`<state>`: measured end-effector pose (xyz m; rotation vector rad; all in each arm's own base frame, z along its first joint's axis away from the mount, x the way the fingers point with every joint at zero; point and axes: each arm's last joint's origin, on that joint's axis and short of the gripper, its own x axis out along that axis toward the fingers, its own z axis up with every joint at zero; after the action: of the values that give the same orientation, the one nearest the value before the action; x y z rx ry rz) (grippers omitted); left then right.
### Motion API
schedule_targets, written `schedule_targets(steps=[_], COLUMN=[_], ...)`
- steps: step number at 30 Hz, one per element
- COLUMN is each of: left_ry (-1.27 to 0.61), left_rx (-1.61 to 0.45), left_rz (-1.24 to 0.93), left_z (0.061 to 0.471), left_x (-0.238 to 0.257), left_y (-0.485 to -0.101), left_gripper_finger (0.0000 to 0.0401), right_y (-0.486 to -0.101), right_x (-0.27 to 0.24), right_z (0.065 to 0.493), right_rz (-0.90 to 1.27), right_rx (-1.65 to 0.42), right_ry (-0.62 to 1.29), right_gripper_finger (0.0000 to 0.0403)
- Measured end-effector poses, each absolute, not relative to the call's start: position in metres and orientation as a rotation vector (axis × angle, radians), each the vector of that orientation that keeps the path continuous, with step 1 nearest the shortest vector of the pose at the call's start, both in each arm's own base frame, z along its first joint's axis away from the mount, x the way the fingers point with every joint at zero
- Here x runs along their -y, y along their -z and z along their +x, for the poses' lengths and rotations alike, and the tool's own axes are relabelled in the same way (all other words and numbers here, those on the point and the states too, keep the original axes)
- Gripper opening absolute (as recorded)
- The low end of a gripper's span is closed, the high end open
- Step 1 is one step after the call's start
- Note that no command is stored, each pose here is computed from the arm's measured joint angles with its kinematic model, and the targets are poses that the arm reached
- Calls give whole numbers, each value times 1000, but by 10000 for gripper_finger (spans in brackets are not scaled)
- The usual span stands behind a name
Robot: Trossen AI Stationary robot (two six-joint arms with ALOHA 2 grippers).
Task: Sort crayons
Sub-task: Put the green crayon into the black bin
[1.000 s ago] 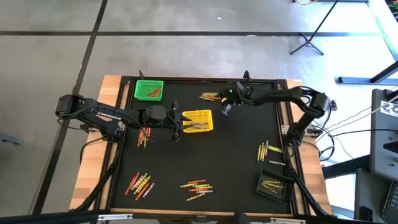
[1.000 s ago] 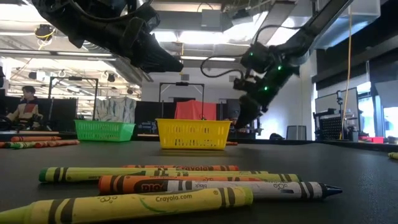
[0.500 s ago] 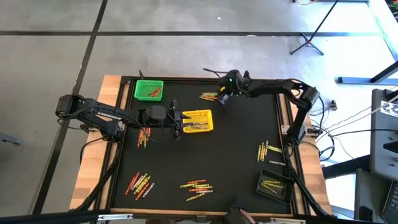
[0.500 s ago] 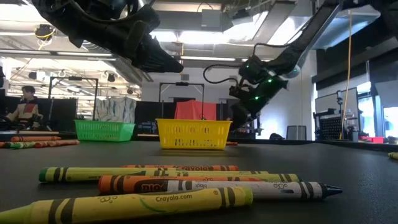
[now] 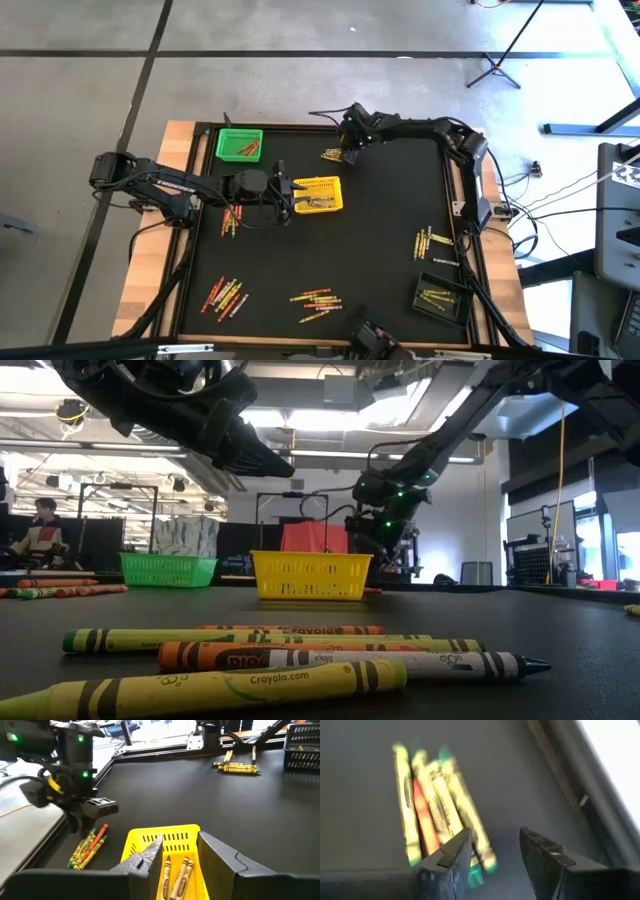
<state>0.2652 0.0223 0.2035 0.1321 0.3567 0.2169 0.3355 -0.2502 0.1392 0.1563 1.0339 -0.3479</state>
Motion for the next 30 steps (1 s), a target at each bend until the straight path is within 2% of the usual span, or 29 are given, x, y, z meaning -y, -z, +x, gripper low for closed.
schedule_targets(steps=[10,20,30], left_ry=[-217,-217,-218], left_rx=[-364,-364,-363], left_rz=[129,132,124], left_z=[265,265,265], left_x=[-22,-22,-22], left_y=[-203,-203,-203], left_gripper_finger=[107,107,107], right_y=[-137,-137,-127], right_x=[244,249,251], right_z=[324,334,339], right_rz=[117,73,73], right_rx=[-1210,-1081,-1059], right_ry=[323,277,261], right_gripper_finger=[166,165,165])
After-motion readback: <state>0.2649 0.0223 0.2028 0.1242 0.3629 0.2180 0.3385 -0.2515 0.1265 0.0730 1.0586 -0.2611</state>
